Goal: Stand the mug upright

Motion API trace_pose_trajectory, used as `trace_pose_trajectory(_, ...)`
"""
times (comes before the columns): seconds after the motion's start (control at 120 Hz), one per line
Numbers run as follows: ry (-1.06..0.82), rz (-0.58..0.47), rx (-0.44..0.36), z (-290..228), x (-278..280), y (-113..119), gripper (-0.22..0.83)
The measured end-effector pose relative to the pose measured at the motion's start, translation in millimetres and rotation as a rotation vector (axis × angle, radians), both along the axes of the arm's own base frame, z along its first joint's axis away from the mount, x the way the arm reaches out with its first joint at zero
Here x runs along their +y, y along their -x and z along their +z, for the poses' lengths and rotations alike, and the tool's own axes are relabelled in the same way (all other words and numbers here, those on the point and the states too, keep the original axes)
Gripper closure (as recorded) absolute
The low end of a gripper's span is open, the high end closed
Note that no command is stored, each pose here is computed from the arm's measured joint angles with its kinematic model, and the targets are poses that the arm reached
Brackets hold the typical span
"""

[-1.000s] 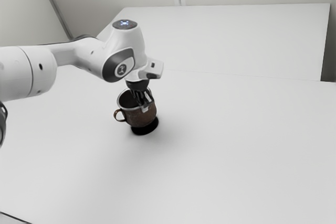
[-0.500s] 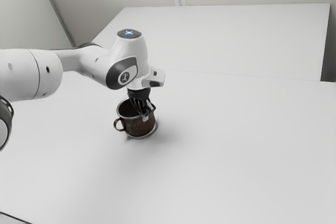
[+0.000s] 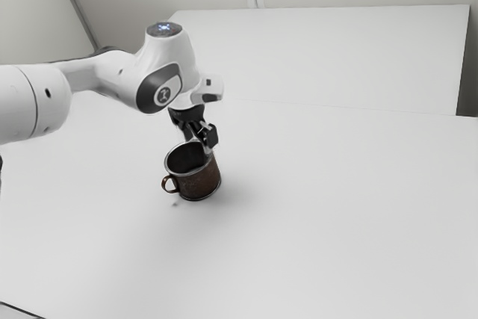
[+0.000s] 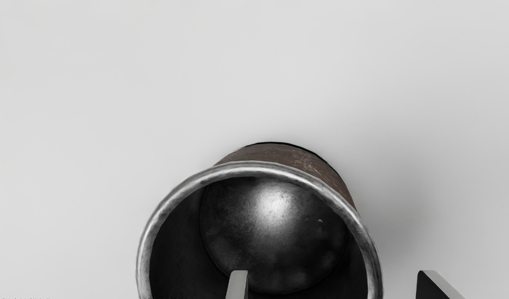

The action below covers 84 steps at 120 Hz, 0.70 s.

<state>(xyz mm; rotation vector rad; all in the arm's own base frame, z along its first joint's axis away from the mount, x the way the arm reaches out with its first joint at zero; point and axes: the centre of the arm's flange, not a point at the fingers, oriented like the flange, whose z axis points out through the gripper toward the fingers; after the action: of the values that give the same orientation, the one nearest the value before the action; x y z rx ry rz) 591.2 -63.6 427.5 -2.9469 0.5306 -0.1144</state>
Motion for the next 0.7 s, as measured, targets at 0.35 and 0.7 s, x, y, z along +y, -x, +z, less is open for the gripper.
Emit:
trace_pose_trajectory(0.35, 0.131, 0.141, -0.091, 150, 58, -33, 0.05)
trace_pose_trajectory(0.7, 0.163, 0.14, 0.028, 167, 78, -9, 0.02)
